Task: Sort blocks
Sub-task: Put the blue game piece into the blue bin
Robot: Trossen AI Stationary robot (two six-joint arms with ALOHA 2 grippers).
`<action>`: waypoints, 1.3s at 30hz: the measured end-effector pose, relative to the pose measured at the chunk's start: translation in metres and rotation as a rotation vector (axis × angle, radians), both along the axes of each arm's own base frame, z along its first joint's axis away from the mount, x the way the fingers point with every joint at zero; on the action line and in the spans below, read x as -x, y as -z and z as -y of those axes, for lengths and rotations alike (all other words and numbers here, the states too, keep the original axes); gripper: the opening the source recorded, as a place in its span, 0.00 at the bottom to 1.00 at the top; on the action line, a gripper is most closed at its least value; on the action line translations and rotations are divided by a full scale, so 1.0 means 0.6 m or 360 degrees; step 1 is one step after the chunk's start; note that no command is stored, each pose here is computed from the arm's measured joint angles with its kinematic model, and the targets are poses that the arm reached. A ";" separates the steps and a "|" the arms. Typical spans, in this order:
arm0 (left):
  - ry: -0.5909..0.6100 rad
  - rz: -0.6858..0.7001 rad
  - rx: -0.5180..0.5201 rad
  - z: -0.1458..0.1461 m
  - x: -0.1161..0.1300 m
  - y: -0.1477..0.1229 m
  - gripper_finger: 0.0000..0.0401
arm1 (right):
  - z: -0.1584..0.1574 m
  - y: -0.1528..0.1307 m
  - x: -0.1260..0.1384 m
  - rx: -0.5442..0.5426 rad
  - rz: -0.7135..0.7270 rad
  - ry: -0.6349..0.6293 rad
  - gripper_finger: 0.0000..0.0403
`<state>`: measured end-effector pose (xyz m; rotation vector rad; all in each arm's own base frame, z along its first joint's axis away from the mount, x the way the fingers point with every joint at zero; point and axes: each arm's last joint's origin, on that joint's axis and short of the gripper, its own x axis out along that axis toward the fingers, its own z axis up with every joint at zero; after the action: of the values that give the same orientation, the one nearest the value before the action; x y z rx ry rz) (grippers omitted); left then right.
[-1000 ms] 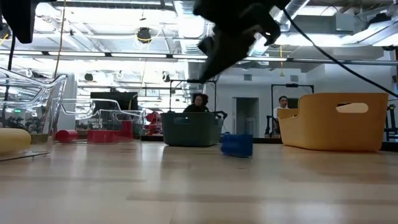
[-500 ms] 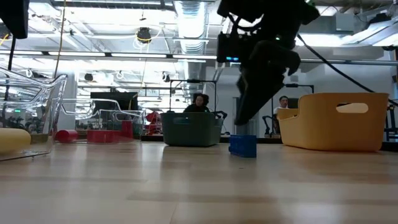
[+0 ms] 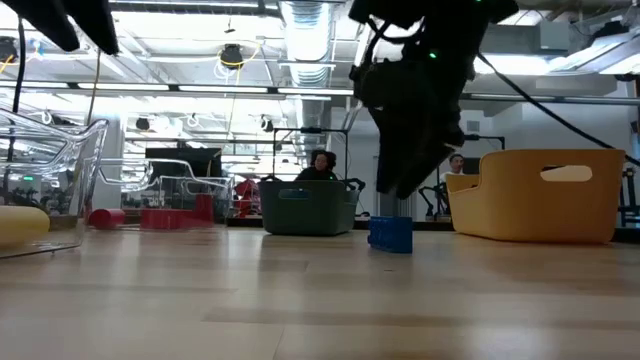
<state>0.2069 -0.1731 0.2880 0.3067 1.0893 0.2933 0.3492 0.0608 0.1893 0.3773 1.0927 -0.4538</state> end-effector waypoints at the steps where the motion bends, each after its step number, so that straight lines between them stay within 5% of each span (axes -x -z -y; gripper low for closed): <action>1: 0.0016 0.0001 -0.0016 0.000 0.000 0.000 0.59 | -0.002 -0.003 -0.002 0.0016 0.0016 0.0042 0.70; 18: 0.0143 -0.0059 -0.0091 0.000 0.000 0.000 0.59 | -0.037 0.047 -0.060 0.0095 -0.0216 0.0339 0.70; 39: 0.0023 -0.0005 0.0030 0.013 0.013 0.001 0.59 | -0.025 0.077 -0.050 0.0163 -0.0491 0.0151 0.60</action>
<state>0.1993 -0.1810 0.2874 0.2980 1.0922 0.2696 0.3792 0.0760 0.1430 0.2748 1.3480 -0.6651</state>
